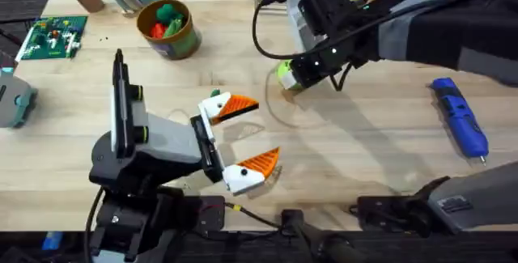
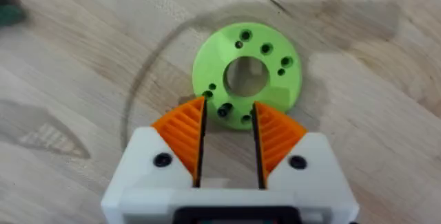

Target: Pick up the gripper from the table and insert it into the empty holder that is missing its gripper. Then pick up a screw, insert it into the mounting hole, and use the screwdriver to tighten it. Finally, clean up the table by picking up the vegetable and placing it into the bucket.

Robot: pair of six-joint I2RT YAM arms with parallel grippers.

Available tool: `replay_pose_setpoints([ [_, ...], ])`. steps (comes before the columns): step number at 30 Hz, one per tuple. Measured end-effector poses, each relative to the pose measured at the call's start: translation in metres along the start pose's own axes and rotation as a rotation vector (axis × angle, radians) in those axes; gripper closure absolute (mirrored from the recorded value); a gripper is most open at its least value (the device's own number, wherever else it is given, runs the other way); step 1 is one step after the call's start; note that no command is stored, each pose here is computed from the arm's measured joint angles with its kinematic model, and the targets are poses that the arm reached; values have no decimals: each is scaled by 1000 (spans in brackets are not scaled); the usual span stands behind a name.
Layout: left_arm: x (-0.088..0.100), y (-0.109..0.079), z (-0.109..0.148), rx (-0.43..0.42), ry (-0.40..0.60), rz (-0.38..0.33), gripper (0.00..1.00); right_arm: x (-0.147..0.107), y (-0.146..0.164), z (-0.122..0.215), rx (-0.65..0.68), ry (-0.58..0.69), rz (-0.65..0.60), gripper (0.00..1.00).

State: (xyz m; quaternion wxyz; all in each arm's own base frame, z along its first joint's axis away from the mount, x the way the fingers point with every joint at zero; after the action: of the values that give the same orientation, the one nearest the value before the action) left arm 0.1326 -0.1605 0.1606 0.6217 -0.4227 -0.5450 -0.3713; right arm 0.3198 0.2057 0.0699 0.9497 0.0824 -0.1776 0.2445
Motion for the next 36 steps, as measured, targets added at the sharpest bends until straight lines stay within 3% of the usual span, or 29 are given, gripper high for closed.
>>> replay_pose_setpoints([
  [31,0,0,0,0,0,0,8,0,2,-4,-2,9,6,751],
  [36,0,0,0,0,0,0,8,0,2,-4,-2,8,6,814],
])
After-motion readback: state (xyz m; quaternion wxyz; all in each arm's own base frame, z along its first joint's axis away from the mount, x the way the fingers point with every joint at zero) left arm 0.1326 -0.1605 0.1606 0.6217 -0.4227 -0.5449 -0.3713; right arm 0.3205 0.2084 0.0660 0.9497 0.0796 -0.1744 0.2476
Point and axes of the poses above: each hand's point on the last joint's axis, 136 mm out from that joint toward the fingers, its own z axis back along the fingers, its own y axis along the line the jaws close on, x = y × z, the point moved 1 cm from there along z, back along the fingers, and after that the axes turned 3 degrees about -z, right-handed, at the moved point
